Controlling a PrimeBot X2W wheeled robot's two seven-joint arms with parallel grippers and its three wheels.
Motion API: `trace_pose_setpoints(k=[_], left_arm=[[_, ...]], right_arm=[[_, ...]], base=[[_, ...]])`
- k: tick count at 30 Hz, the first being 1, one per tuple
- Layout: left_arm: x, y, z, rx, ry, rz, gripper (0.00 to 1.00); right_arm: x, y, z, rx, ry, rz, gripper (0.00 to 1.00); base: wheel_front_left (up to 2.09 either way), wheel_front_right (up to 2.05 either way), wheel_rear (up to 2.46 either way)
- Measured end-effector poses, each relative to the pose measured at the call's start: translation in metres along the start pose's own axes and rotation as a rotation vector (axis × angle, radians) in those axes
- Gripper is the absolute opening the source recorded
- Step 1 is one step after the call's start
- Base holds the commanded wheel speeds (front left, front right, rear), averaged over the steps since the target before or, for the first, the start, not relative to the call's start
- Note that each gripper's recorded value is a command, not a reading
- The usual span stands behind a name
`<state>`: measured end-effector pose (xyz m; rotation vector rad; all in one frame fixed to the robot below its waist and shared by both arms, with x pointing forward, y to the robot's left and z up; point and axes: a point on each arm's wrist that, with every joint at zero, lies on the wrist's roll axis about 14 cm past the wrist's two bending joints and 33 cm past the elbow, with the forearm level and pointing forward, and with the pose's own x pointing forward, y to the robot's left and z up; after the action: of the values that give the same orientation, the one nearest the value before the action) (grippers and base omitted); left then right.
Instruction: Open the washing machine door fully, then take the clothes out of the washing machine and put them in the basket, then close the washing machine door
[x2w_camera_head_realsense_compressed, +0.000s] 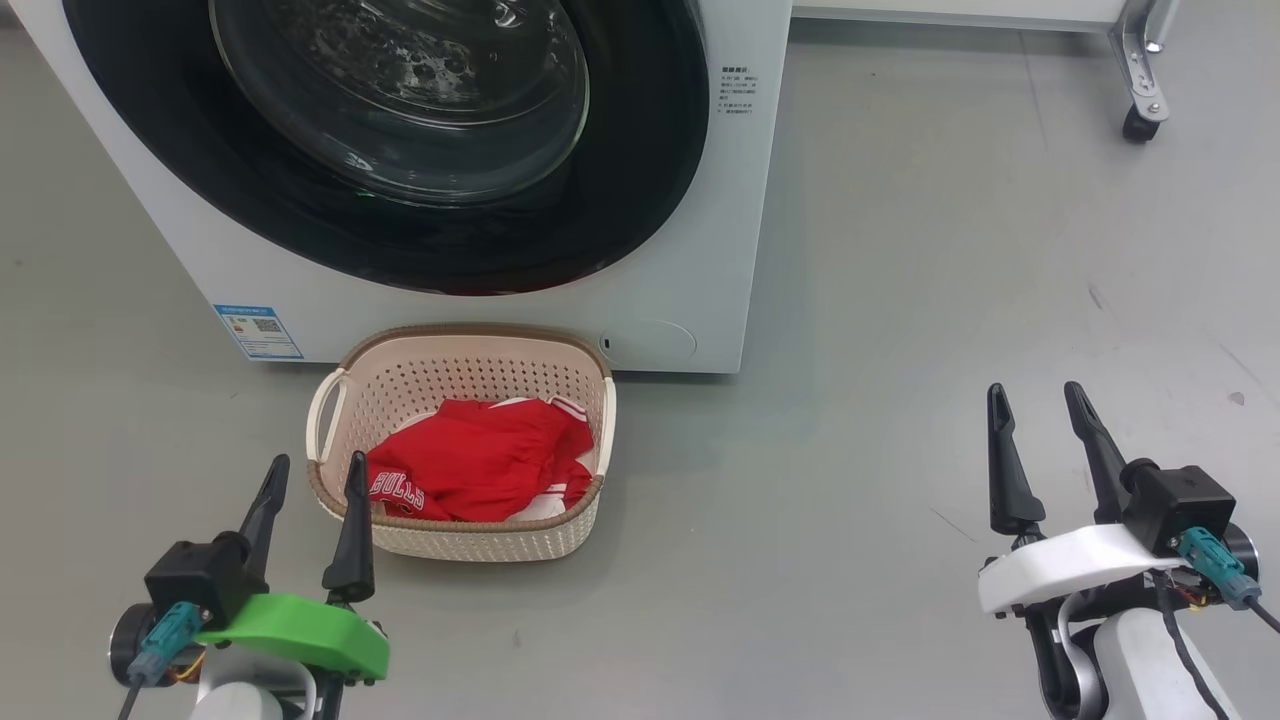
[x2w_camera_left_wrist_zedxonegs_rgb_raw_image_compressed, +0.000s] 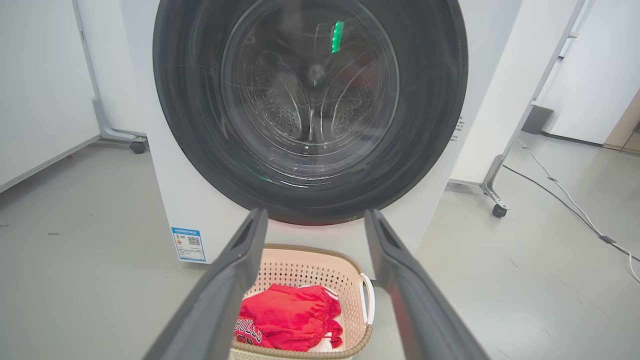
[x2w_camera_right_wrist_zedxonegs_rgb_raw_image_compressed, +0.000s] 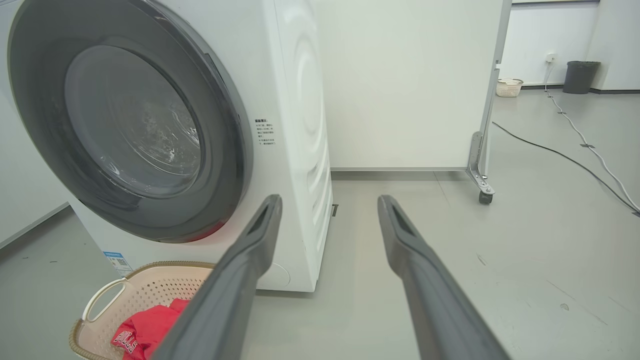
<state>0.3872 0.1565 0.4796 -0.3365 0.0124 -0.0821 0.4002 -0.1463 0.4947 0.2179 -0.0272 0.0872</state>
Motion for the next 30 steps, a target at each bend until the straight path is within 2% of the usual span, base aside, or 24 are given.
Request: trace_pose_setpoints(k=[20,30], left_arm=[[-0.0006,-0.0015,-0.002,0.031,0.008,-0.012,1.0],[0.0003,-0.0057,-0.0013,0.008,0.003,-0.021,1.0]], right_arm=[[-0.0011,0.004,-0.0031,0.011,0.005,0.008,1.0],[-0.0015,0.0034,-0.0039,0.009,0.006,0.006,1.0]], base=[[0.0,0.0,0.0],[0.0,0.0,0.0]])
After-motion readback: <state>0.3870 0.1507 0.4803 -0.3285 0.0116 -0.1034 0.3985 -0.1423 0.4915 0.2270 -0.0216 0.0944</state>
